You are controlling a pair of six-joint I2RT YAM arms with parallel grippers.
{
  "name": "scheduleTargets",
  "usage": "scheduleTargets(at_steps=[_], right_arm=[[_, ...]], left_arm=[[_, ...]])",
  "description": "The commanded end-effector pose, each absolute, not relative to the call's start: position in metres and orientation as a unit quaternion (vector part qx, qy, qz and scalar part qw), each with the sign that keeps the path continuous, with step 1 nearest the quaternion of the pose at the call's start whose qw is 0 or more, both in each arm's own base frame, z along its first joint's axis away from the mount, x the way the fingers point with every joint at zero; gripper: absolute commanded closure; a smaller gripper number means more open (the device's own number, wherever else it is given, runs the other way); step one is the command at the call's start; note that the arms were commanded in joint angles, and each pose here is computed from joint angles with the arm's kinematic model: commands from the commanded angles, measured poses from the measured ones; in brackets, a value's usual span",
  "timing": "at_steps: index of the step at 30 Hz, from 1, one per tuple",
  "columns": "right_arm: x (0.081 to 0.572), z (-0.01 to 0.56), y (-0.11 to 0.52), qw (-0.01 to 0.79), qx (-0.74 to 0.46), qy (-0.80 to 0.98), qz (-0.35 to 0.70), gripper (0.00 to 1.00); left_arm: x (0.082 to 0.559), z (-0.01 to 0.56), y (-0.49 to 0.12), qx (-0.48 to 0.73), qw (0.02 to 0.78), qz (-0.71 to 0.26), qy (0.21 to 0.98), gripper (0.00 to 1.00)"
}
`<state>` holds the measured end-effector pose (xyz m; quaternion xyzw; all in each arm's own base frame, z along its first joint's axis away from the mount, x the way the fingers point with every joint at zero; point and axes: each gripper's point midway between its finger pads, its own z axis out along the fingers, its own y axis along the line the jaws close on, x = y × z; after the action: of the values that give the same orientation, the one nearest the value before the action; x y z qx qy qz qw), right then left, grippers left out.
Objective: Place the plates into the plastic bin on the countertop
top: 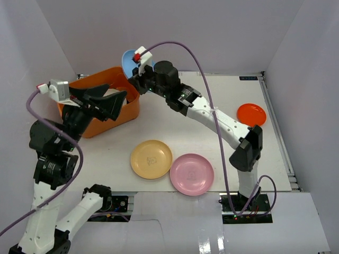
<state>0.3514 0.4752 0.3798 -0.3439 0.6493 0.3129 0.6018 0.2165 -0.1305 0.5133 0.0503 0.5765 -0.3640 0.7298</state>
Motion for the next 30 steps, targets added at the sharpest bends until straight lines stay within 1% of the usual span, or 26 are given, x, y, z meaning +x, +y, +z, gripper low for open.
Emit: scheduleTargets(at_steps=[1,2,3,6,7,9,10,14,15,16,18,23,27,28,29,30], right_arm=[[0.351,0.415,0.519,0.631,-0.384,0.566,0.366,0.92],[0.353,0.424,0.527,0.642,-0.383,0.548,0.376,0.92],[0.35,0.445,0.532,0.656,-0.381,0.524,0.387,0.92],[0.355,0.428,0.559,0.661,-0.388,0.496,0.409,0.92],[0.356,0.415,0.569,0.658,-0.392,0.493,0.413,0.92],[0.359,0.415,0.578,0.678,-0.387,0.471,0.411,0.92],[0.365,0.397,0.588,0.678,-0.389,0.476,0.404,0.92],[0.372,0.377,0.611,0.696,-0.385,0.45,0.406,0.92],[0.372,0.375,0.615,0.701,-0.383,0.444,0.405,0.92],[0.374,0.358,0.624,0.702,-0.383,0.449,0.398,0.92],[0.372,0.355,0.631,0.716,-0.383,0.434,0.39,0.92],[0.37,0.307,0.651,0.706,-0.398,0.438,0.389,0.92],[0.368,0.293,0.656,0.701,-0.396,0.442,0.395,0.92],[0.366,0.293,0.657,0.698,-0.392,0.444,0.402,0.89],[0.364,0.289,0.658,0.694,-0.392,0.447,0.406,0.75],[0.361,0.287,0.659,0.691,-0.392,0.451,0.407,0.67]], left_arm=[[0.172,0.553,-0.123,0.083,0.774,-0.37,0.507,0.02],[0.164,0.553,-0.126,0.093,0.771,-0.383,0.5,0.02],[0.148,0.559,-0.125,0.102,0.78,-0.393,0.476,0.02],[0.144,0.54,-0.133,0.111,0.766,-0.418,0.476,0.02],[0.147,0.524,-0.135,0.107,0.757,-0.422,0.487,0.02],[0.15,0.515,-0.136,0.099,0.759,-0.422,0.486,0.02],[0.151,0.507,-0.134,0.095,0.761,-0.417,0.487,0.02],[0.157,0.507,-0.122,0.075,0.783,-0.386,0.481,0.02],[0.16,0.505,-0.123,0.075,0.783,-0.384,0.484,0.02],[0.162,0.503,-0.123,0.075,0.784,-0.38,0.486,0.02],[0.171,0.492,-0.127,0.075,0.778,-0.375,0.498,0.02],[0.186,0.477,-0.135,0.071,0.771,-0.373,0.512,0.02],[0.192,0.474,-0.138,0.069,0.765,-0.373,0.52,0.02],[0.194,0.474,-0.137,0.063,0.765,-0.371,0.523,0.02],[0.196,0.472,-0.137,0.059,0.762,-0.369,0.529,0.02],[0.2,0.472,-0.138,0.054,0.759,-0.369,0.533,0.02]])
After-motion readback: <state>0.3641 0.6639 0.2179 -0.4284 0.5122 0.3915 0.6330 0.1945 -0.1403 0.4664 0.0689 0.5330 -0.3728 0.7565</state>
